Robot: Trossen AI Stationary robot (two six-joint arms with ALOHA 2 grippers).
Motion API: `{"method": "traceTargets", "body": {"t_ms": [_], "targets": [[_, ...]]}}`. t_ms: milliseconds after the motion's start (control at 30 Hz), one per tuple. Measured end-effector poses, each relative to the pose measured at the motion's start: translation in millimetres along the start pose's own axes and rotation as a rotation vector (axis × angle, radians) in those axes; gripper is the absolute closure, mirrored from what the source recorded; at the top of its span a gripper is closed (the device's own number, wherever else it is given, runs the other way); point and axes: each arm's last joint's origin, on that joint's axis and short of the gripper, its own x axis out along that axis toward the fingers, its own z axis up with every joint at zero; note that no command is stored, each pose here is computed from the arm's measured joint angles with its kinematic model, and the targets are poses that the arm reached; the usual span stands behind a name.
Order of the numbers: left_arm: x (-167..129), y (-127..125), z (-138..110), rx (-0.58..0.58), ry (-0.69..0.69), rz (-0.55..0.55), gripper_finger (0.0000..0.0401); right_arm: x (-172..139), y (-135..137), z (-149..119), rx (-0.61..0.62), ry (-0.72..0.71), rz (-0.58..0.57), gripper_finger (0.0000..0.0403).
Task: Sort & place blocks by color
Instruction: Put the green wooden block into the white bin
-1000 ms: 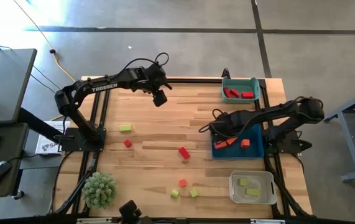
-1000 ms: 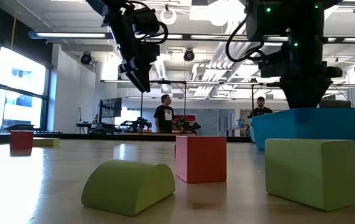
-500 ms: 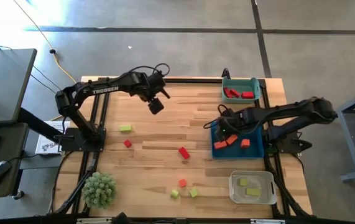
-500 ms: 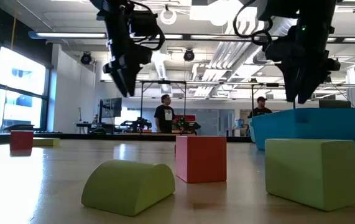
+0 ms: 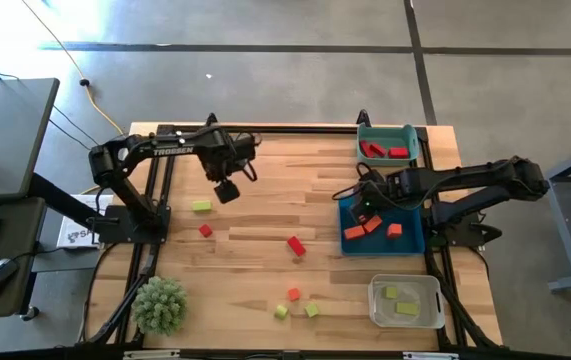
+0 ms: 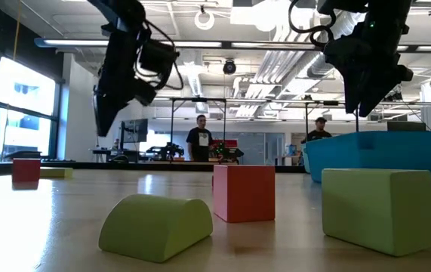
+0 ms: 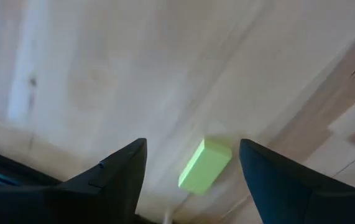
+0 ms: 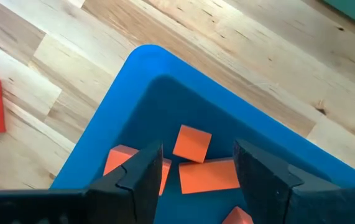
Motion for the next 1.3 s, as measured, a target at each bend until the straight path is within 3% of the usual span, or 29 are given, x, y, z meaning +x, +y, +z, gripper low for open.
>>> {"method": "traceTargets", "body": {"t_ms": [400, 900, 1300], "targets": [[38.6, -1.2, -25.9, 0.164, 0.185, -0.001, 0.0158, 0.0, 0.1, 0.4, 0.031, -0.008, -0.003, 0.0219], [72.3, -10.1, -48.0, 0.297, 0.301, -0.002, 0.0158, 1.6, -4.0, 6.3, 0.077, -0.011, -0.014, 0.0219], [87.0, -28.7, -39.2, 0.392, 0.248, 0.055, 0.0158, 3.5, -9.3, 13.1, 0.115, -0.016, -0.026, 0.0219]]}}
